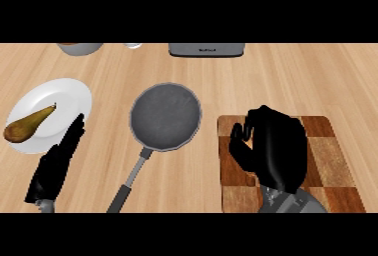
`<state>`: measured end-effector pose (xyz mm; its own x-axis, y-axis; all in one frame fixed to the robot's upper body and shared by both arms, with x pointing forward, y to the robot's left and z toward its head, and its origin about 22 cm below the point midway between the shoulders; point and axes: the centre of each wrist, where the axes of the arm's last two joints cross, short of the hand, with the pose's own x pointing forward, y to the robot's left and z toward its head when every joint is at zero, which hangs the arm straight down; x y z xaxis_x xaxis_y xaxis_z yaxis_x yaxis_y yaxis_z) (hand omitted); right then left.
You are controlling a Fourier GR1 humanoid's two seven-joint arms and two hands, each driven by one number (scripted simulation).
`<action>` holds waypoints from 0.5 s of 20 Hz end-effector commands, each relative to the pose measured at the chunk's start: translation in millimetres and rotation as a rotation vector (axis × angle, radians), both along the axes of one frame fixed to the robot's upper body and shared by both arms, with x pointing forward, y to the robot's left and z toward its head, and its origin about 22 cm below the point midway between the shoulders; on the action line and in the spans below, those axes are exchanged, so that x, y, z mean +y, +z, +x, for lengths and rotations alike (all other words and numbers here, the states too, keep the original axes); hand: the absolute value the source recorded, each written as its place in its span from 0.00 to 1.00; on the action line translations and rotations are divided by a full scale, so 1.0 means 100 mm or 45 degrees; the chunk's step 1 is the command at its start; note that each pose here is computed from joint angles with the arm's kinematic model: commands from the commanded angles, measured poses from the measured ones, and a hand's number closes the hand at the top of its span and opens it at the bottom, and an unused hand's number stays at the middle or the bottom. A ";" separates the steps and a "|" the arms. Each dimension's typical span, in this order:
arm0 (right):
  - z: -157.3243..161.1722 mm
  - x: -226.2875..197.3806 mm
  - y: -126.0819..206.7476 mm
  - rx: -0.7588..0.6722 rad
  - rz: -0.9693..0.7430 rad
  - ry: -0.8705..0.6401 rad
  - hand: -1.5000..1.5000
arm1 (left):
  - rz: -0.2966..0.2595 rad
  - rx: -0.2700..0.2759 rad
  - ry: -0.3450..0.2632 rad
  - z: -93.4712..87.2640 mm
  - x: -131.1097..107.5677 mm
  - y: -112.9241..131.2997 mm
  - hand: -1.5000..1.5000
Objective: Pick the croissant from the cutting board and place it in the pan
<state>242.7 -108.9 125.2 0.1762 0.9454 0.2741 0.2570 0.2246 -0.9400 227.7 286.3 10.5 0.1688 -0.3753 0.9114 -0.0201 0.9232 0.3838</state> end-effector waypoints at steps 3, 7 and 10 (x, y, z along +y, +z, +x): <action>0.52 0.33 0.29 -0.073 0.157 0.110 1.00 | 0.007 -0.007 -0.028 0.10 -0.06 0.04 0.50; 0.65 0.60 0.09 -0.029 0.218 0.145 1.00 | -0.014 0.013 -0.010 -0.05 -0.09 -0.09 0.50; 1.04 0.52 -0.05 0.002 0.301 0.111 1.00 | -0.015 -0.001 -0.063 -0.08 -0.13 0.04 0.50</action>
<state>313.4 -60.9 129.3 0.0828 0.8972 0.4339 0.2334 0.4058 -0.8836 223.4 280.0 13.9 0.1620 -0.3767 0.9121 0.0006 0.9243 0.3816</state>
